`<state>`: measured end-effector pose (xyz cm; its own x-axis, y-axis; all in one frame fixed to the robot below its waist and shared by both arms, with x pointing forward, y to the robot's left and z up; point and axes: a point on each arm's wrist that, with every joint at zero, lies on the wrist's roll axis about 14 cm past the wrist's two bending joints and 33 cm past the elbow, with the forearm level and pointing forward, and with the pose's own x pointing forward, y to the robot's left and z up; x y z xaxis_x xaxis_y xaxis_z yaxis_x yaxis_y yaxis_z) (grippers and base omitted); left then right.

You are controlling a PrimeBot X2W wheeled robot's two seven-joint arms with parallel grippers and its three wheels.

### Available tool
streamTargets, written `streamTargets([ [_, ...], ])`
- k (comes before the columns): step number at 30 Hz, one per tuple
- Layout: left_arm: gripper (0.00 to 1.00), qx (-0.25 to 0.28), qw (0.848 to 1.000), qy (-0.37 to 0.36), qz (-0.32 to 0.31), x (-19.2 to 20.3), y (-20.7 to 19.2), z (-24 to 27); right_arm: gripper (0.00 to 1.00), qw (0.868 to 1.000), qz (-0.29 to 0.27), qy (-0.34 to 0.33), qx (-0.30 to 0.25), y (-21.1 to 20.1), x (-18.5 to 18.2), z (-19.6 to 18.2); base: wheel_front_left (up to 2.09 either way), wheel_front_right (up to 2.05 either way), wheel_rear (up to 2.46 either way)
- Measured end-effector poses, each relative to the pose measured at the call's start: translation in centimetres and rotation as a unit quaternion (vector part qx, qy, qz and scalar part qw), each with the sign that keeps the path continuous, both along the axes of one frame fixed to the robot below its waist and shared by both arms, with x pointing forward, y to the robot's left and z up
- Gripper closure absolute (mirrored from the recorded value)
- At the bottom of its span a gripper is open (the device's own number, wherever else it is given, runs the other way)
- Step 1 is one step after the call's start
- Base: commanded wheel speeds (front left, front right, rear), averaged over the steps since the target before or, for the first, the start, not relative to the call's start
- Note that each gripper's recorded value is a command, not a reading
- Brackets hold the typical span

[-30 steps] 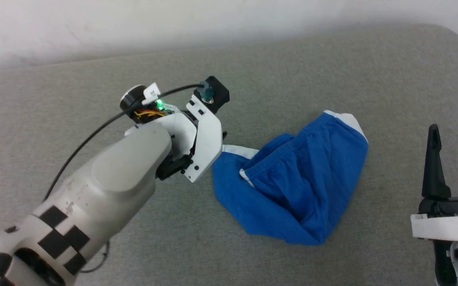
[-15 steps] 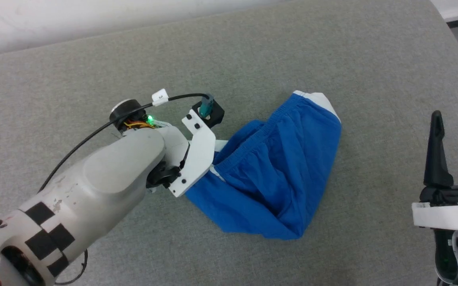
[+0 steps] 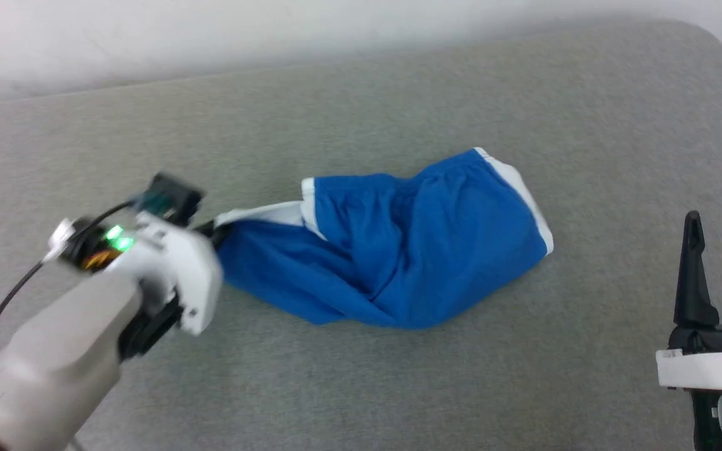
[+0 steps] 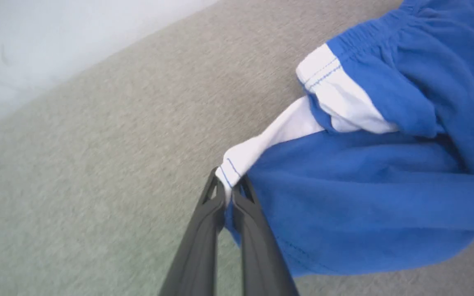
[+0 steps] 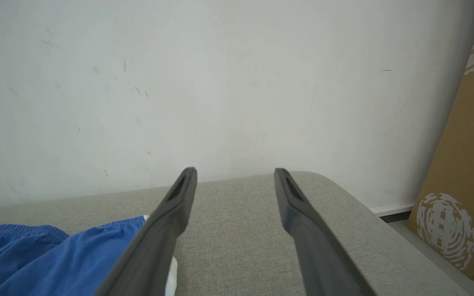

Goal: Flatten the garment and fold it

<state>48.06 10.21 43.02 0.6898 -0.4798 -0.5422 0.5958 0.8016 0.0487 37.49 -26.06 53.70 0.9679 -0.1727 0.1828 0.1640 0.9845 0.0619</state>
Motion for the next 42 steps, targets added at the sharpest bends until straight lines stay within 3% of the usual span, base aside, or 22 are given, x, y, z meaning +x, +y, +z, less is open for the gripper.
streamTargets([
  [5, 1.0, -0.005, 0.992, 0.028, 0.126, -4.8, 7.7, -2.4, 0.0, 0.999, 0.036, -0.012, 0.0, 2.3, 0.9, 0.6, 0.0, 0.0, 0.0],
  [11, 1.0, -0.022, 0.98, 0.065, 0.184, -10.7, 9.7, -4.4, 0.0, 0.997, 0.072, -0.023, -0.017, 4.8, 1.6, 1.5, 0.0, 0.0, 0.0],
  [12, 0.42, -0.027, 0.979, 0.056, 0.192, -10.9, 9.8, -4.1, 0.0, 0.996, 0.076, -0.026, -0.024, 5.1, 1.8, 1.8, 0.0, 0.0, 0.0],
  [13, 0.0, -0.034, 0.978, 0.041, 0.201, -10.9, 9.9, -3.7, 0.0, 0.996, 0.078, -0.034, -0.033, 5.3, 2.1, 2.3, 0.0, 0.0, 0.0],
  [17, 0.0, -0.064, 0.971, -0.052, 0.226, -9.8, 10.1, -0.5, 0.0, 0.987, 0.089, -0.097, -0.087, 6.8, 4.2, 6.9, 0.0, 0.0, 0.0],
  [21, 0.0, -0.061, 0.952, -0.15, 0.259, -8.5, 11.0, 3.2, 0.0, 0.969, 0.116, -0.163, -0.146, 8.3, 6.8, 11.9, 0.0, 0.0, 0.0],
  [23, 0.0, -0.061, 0.932, -0.226, 0.276, -7.3, 11.4, 7.1, 0.0, 0.958, 0.146, -0.164, -0.183, 9.5, 8.4, 12.3, 0.0, 0.0, 0.0],
  [25, 0.0, -0.077, 0.903, -0.302, 0.296, -6.4, 11.7, 11.5, 0.0, 0.951, 0.183, -0.141, -0.205, 10.9, 10.1, 11.1, 0.0, 0.0, 0.0],
  [29, 0.0, -0.066, 0.868, -0.364, 0.332, -7.8, 12.7, 13.6, 0.0, 0.937, 0.259, 0.001, -0.233, 13.3, 13.9, 5.7, 0.0, 0.0, 0.0],
  [32, 0.0, -0.049, 0.845, -0.389, 0.364, -8.8, 13.9, 14.0, 0.0, 0.913, 0.297, 0.134, -0.247, 14.0, 15.7, 1.7, 0.0, 0.0, 0.0],
  [37, 0.0, -0.041, 0.821, -0.408, 0.398, -9.5, 14.7, 14.3, 0.0, 0.836, 0.322, 0.372, -0.244, 12.4, 15.6, -5.3, 0.0, 0.0, 0.0],
  [39, 0.0, -0.04, 0.817, -0.412, 0.401, -9.4, 14.7, 14.3, 0.0, 0.811, 0.322, 0.425, -0.241, 11.9, 15.9, -6.4, 0.0, 0.0, 0.0],
  [42, 0.0, -0.029, 0.818, -0.406, 0.408, -9.3, 15.1, 13.5, 0.0, 0.783, 0.329, 0.478, -0.224, 12.1, 16.4, -8.2, 0.0, 0.0, 0.0],
])
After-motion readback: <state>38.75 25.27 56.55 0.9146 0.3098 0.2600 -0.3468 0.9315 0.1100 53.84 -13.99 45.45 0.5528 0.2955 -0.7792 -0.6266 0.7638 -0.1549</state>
